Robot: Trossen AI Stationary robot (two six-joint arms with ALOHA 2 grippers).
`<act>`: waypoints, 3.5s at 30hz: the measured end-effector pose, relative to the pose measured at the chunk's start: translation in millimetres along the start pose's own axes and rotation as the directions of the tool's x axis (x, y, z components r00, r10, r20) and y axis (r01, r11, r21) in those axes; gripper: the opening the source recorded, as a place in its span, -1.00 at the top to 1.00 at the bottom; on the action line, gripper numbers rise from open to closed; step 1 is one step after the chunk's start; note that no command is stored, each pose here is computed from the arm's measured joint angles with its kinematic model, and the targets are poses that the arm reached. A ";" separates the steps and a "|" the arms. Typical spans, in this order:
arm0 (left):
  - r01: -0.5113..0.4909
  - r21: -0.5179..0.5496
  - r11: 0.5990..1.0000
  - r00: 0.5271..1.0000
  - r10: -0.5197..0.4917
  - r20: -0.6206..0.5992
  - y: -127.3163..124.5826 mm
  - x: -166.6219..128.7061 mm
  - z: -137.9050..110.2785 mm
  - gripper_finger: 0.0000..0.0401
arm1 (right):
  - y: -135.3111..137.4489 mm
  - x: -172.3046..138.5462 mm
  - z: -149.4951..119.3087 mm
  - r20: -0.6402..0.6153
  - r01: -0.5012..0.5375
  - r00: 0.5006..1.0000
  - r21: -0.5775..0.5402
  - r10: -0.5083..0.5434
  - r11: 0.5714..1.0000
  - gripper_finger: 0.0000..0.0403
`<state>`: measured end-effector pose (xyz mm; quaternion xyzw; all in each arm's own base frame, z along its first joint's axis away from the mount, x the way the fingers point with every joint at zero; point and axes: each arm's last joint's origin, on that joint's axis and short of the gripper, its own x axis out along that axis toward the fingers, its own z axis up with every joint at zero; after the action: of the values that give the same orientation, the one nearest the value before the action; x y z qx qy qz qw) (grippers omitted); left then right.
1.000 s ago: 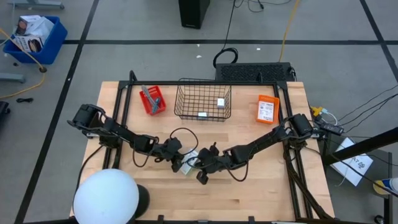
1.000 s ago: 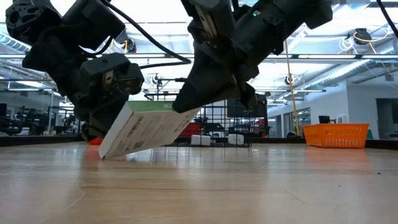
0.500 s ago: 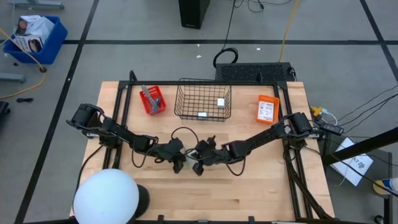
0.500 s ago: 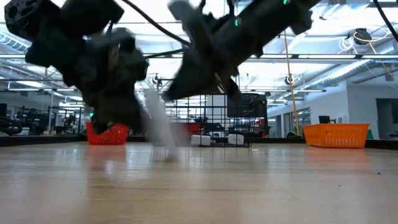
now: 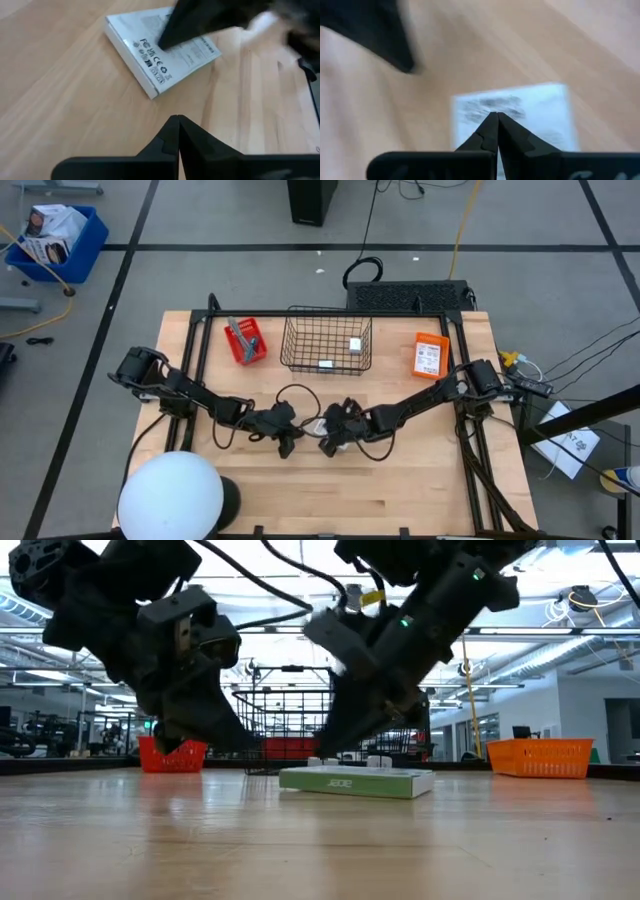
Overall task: Pick and place items into bin
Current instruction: Put the card reader box into the orange bin
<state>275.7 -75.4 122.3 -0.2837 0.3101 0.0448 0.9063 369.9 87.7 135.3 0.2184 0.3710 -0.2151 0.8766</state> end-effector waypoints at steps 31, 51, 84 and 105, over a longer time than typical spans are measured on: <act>-0.018 0.083 0.996 0.988 0.030 -0.151 -16.3 83.4 24.4 0.92 | -40.2 -30.8 -41.2 -0.134 0.180 0.977 0.103 -0.165 0.978 1.00; -0.049 0.101 0.994 0.959 0.075 -0.272 -14.7 80.3 16.4 0.96 | -28.4 -52.4 -68.4 0.044 -0.153 0.988 0.149 0.148 0.977 1.00; 0.038 0.104 0.994 0.964 -0.009 -0.264 -21.8 74.7 23.9 0.87 | -11.2 -61.6 -59.6 0.189 -0.272 0.950 0.117 0.248 0.955 1.00; 0.048 0.133 0.990 0.972 -0.015 -0.236 -24.1 72.5 27.8 0.97 | -8.8 -61.7 -58.5 0.197 -0.309 0.937 0.093 0.287 0.946 1.00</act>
<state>355.1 -87.2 109.4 -0.2286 0.4126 -0.0248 0.8814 293.7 125.5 142.4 0.3052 0.2383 -0.1211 0.9140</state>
